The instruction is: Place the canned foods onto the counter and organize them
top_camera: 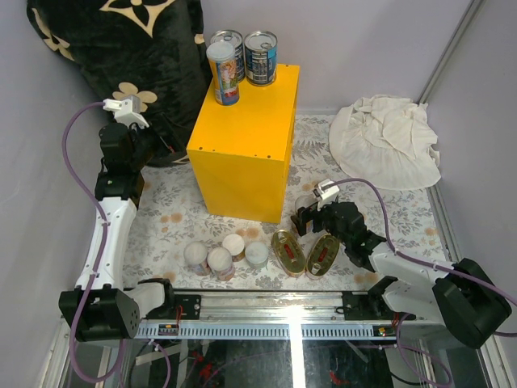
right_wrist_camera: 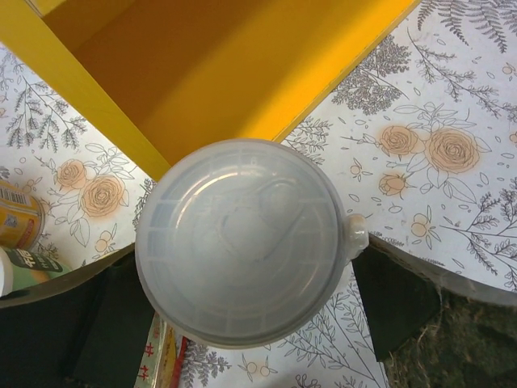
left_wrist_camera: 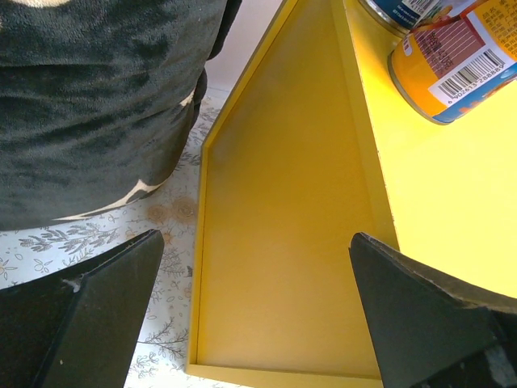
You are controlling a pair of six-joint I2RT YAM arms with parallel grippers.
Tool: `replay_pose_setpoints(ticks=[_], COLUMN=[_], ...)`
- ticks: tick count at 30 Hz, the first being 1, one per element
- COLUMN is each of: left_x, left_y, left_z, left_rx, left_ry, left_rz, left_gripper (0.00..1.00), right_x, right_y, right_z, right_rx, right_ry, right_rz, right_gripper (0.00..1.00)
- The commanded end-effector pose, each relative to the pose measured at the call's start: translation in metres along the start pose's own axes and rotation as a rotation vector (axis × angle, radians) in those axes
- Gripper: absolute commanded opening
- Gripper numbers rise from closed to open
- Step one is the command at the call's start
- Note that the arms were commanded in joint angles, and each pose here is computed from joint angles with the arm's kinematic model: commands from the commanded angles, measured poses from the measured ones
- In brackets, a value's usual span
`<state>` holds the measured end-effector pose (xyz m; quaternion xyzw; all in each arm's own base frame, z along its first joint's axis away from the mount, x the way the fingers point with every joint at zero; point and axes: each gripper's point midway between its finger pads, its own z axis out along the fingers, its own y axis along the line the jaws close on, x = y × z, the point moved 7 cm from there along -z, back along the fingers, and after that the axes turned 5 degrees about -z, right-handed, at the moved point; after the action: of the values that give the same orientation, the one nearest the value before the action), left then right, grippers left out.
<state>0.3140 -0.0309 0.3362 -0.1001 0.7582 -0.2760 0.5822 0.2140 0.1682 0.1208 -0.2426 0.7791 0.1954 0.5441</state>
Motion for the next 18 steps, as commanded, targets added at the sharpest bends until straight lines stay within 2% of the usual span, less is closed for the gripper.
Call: replay_pose_setpoints(ticks=[1, 5, 12, 15, 18], left_x=[0.0, 0.003, 0.023, 0.04, 0.054], left_y=[-0.007, -0.006, -0.008, -0.012, -0.013], left_z=[0.004, 0.005, 0.004, 0.001, -0.002], left_rx=[0.061, 0.068, 0.048, 0.094, 0.089], left_ry=[-0.012, -0.006, -0.01, 0.01, 0.03], left_rz=[0.009, -0.006, -0.104, -0.208, -0.237], left_gripper=[1.0, 1.0, 1.0, 1.0, 1.0], right_x=[-0.016, -0.02, -0.034, -0.025, -0.022], right_y=[0.002, 0.003, 0.006, 0.007, 0.003], right_z=[0.005, 0.004, 0.005, 0.002, 0.0], right_rx=[-0.001, -0.008, -0.008, -0.004, 0.031], right_ry=[-0.109, -0.133, -0.106, -0.092, -0.107], right_rz=[-0.003, 0.008, 0.055, 0.101, 0.122], right_gripper=[0.98, 0.86, 0.43, 0.38, 0.32])
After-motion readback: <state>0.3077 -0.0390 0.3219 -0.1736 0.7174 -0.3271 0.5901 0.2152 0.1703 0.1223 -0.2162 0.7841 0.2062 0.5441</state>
